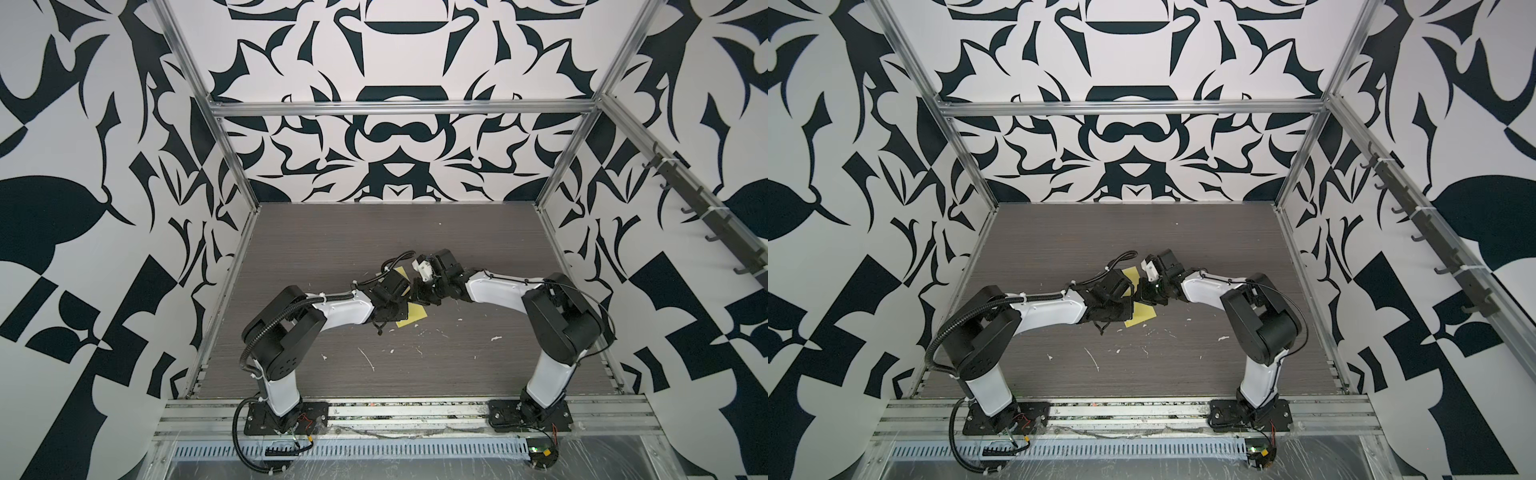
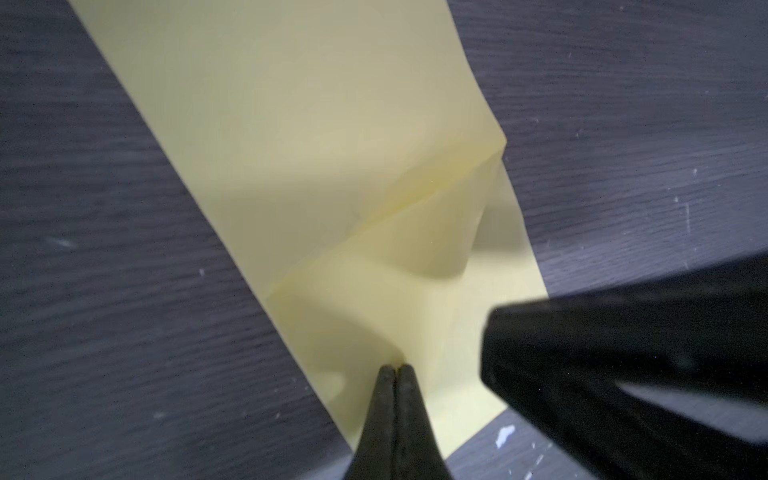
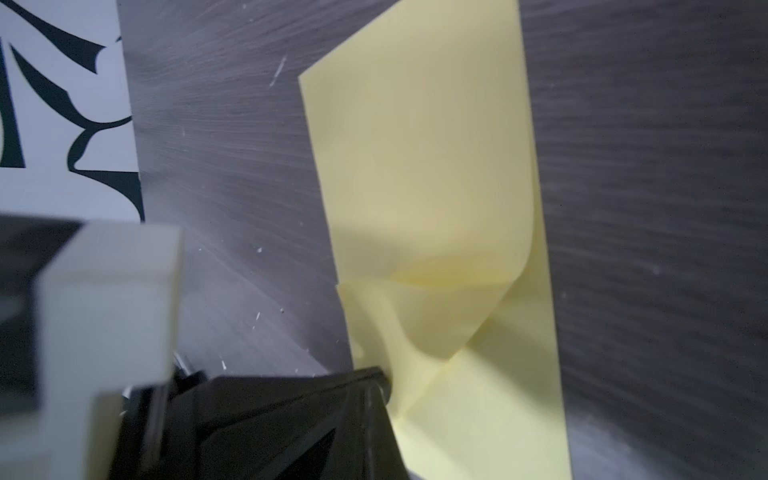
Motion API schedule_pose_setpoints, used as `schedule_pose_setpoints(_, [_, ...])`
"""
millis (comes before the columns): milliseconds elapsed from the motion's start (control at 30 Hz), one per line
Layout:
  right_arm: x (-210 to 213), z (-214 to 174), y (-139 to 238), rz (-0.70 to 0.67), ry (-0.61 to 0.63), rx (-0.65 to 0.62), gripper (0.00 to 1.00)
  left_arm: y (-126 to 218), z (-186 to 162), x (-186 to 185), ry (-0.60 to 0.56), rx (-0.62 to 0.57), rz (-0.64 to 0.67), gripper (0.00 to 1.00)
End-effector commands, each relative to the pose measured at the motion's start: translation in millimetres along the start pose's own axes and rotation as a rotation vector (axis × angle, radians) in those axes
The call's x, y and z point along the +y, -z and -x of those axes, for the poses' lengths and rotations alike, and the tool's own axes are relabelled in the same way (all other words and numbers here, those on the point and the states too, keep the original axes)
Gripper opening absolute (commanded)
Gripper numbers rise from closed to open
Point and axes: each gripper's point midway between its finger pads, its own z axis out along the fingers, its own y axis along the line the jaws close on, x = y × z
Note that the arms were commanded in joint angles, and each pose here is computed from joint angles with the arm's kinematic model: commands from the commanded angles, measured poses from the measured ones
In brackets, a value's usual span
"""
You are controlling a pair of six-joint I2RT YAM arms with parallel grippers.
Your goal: Fold a paper plane with a square sheet of paper (pick it up from the middle)
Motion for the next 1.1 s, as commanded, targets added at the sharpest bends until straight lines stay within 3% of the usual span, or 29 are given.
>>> schedule_pose_setpoints(0, [4.5,9.3,-2.7,0.025,0.042,0.004,0.0,-2.2,-2.8,7.0,0.002,0.019,0.032,0.03])
schedule_pose_setpoints(300, [-20.8,3.9,-16.0,-0.02,0.006,0.033,0.0,3.0,0.6,4.5,0.005,0.011,0.022,0.03])
schedule_pose_setpoints(467, [-29.1,-2.7,-15.2,-0.043,-0.028,0.033,0.0,23.0,14.9,-15.6,0.017,-0.023,-0.056,0.05])
schedule_pose_setpoints(700, [-35.1,-5.1,-12.3,-0.051,-0.101,-0.005,0.0,23.6,17.8,-36.2,0.146,-0.027,-0.179,0.09])
schedule_pose_setpoints(1067, [-41.2,-7.9,-14.5,-0.068,-0.124,-0.001,0.0,0.4,-0.9,-12.1,0.253,0.068,-0.074,0.01])
